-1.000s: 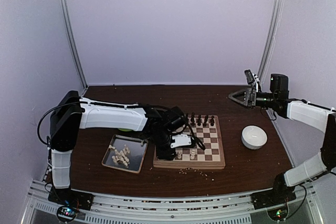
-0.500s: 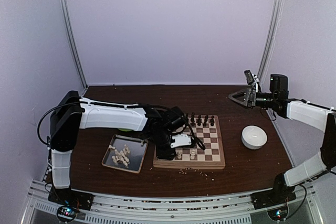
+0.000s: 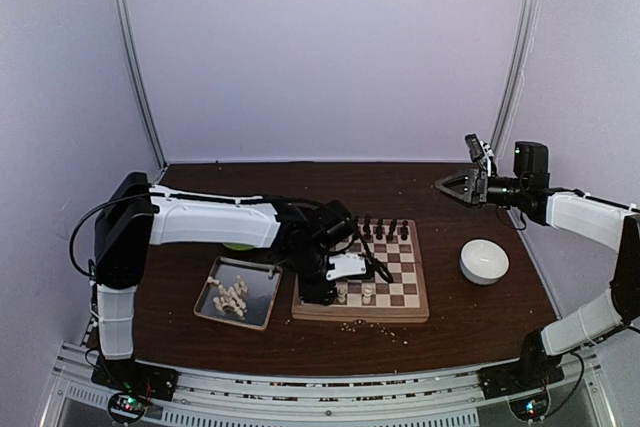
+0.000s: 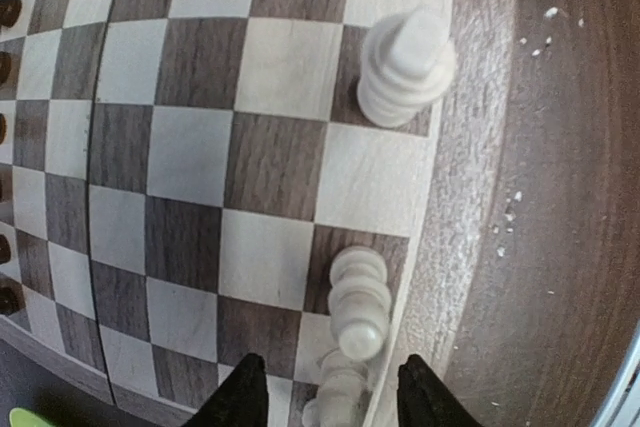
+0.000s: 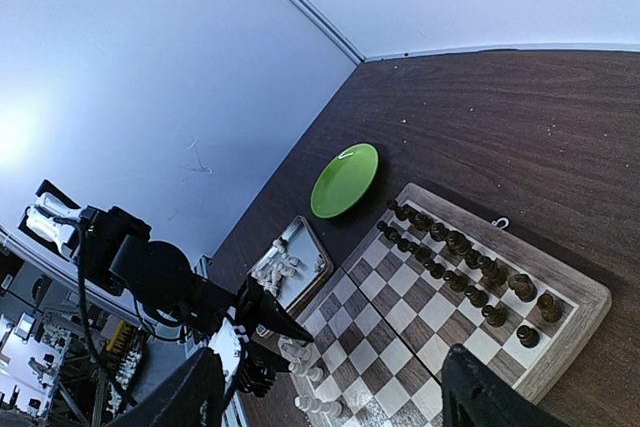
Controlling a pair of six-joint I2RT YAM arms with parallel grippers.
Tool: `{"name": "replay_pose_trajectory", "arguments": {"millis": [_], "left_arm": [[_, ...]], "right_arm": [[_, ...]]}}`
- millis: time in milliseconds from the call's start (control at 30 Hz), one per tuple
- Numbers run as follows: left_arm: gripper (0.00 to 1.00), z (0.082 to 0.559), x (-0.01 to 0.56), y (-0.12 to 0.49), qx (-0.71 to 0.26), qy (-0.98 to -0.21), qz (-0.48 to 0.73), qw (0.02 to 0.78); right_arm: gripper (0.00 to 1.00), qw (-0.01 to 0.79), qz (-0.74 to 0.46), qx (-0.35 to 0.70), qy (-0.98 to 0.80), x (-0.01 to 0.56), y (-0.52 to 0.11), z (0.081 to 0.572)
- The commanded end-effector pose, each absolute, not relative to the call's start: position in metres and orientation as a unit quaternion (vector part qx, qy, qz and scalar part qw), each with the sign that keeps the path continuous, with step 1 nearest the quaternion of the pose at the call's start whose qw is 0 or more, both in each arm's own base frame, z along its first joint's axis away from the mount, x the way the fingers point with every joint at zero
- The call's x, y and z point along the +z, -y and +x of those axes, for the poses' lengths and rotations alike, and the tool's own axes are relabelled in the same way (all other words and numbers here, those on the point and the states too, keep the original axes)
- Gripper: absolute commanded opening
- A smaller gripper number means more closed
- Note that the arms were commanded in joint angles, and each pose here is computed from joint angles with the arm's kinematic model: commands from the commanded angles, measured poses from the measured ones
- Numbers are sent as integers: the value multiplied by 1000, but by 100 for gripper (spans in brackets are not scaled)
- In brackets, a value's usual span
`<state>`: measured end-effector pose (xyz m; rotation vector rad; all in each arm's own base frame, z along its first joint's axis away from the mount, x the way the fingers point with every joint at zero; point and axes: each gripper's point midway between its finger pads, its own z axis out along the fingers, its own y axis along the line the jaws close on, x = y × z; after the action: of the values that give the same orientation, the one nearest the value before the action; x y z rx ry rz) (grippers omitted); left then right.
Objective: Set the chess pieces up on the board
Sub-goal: Place the knight at b1, then pick up the pawn from the storage box.
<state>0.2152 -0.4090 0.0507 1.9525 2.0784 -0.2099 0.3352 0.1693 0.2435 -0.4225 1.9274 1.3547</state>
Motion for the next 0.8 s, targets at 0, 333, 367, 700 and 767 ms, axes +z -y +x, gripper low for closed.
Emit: {"name": "replay_pose_trajectory", "arguments": {"millis": [0,333,367,700,767], "left_arm": [[47,211,118,414,-123,-721,654,193],[46,245,145,322,-65,-862,460,203],[46,251,139,306,-56,-881,426,196],[43,274,77,223,-16,-963,240,122],[42,276,70,220,-19,-966,232,114]], "right_arm": [[74,372,-176,527,-744,247,-168,335],[74,377,-188,517,-745,247,-168,335],[74,377,-190,513,-747,245,-167,334],[74,376,-196,504,-752,242,-166,334],[73,376,-197,504,-752,242,-167,334]]}}
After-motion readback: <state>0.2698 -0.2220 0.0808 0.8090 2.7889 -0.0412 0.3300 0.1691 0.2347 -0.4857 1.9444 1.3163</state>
